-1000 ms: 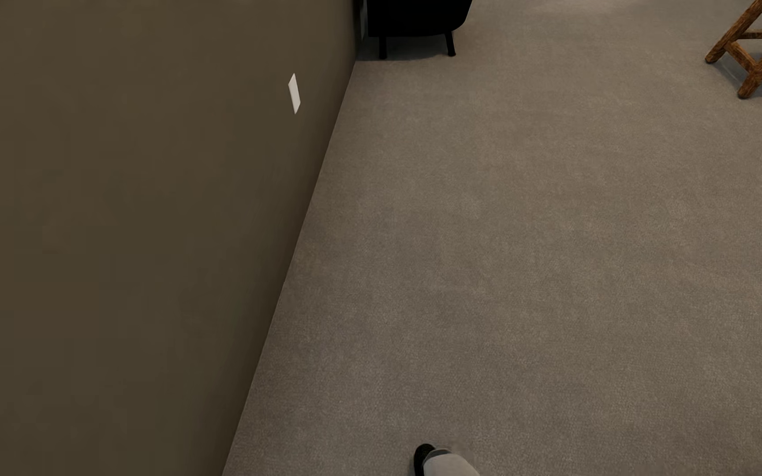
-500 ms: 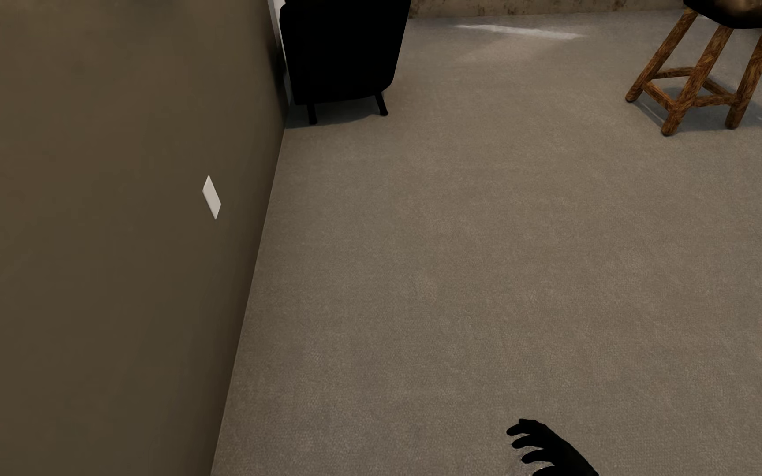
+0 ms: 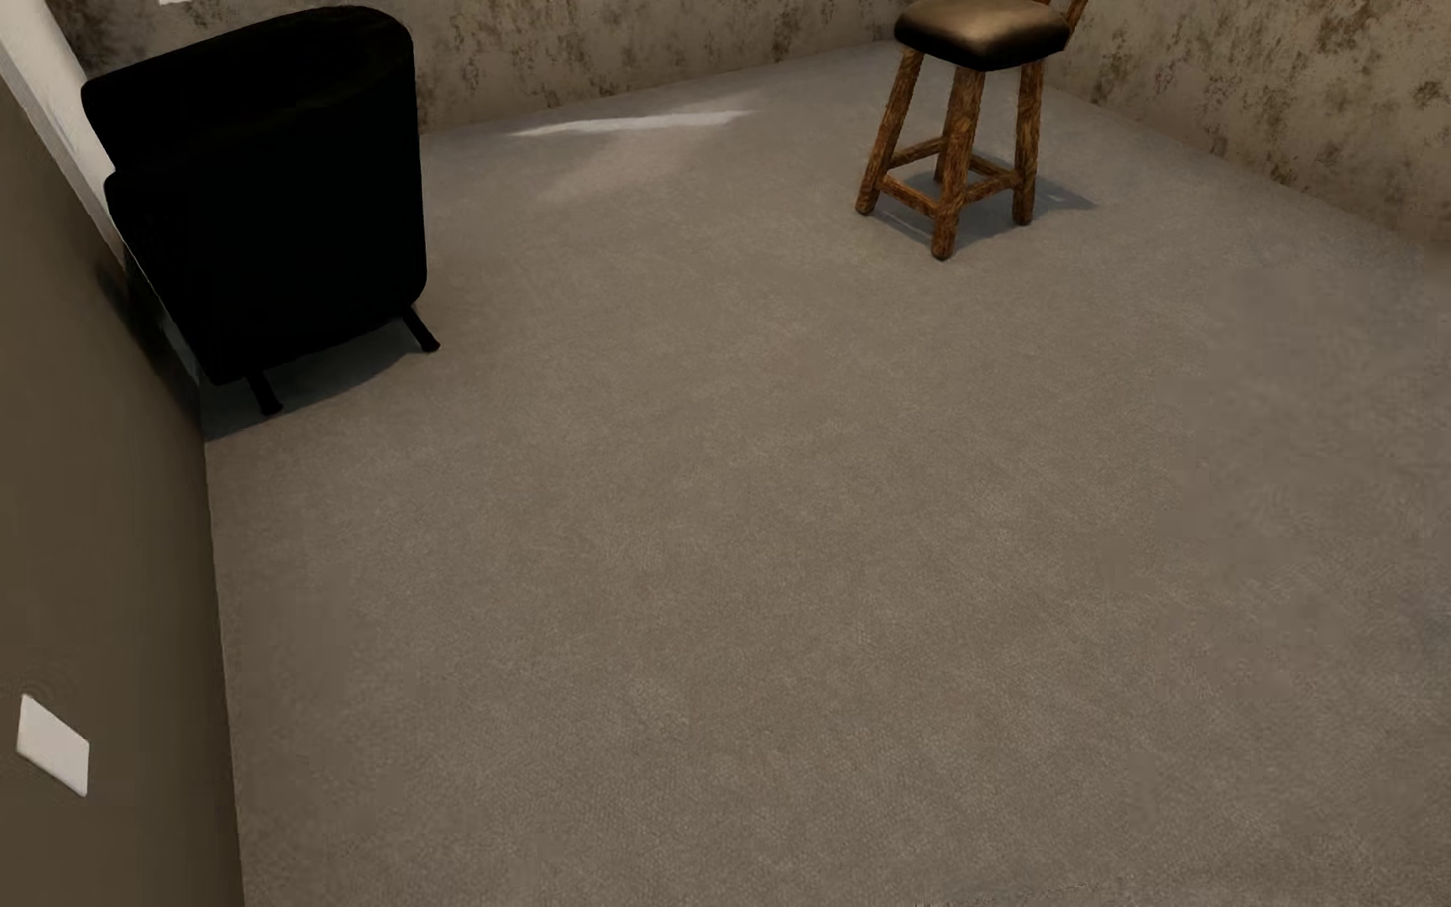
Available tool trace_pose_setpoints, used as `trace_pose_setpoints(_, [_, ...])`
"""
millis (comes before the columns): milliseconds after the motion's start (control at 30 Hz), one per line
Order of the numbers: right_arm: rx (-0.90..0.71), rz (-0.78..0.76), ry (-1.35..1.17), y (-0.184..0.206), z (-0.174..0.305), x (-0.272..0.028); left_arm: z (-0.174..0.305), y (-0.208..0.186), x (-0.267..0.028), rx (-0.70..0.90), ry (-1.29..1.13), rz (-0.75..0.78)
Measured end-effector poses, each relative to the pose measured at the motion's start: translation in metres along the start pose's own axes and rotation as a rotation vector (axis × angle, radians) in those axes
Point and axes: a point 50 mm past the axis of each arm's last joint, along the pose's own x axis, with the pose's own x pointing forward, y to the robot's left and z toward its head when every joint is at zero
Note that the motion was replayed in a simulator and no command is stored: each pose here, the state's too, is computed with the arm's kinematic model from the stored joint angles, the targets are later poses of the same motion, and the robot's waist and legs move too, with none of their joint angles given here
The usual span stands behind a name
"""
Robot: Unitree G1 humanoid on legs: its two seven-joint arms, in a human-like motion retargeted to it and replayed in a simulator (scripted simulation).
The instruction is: Circle corner
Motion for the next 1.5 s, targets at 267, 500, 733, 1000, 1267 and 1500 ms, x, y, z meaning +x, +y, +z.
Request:
trace_pose_setpoints(267, [0.045,-0.024,-0.253,-0.007,0.066,-0.002,-0.014,0.046,-0.007,0.058,0.048,0.1])
trace_pose_setpoints(500, [0.03,-0.03,-0.312,-0.011,0.085,-0.003,-0.003,0.101,-0.014,0.009,0.024,0.257])
trace_pose_setpoints(733, [-0.041,-0.03,-0.107,-0.015,0.038,0.004,0.039,0.088,-0.006,-0.067,-0.136,0.243])
trace_pose_setpoints(1000, [-0.008,-0.108,-0.348,-0.044,0.1,-0.007,0.061,0.062,-0.005,-0.02,-0.235,0.168])
trace_pose_setpoints(1267, [-0.016,-0.156,-0.445,-0.063,0.132,-0.014,0.043,0.078,-0.01,-0.012,-0.179,0.209])
trace_pose_setpoints(1500, [-0.058,-0.047,-0.26,-0.023,0.078,0.0,-0.016,0.032,-0.009,-0.056,0.029,0.101])
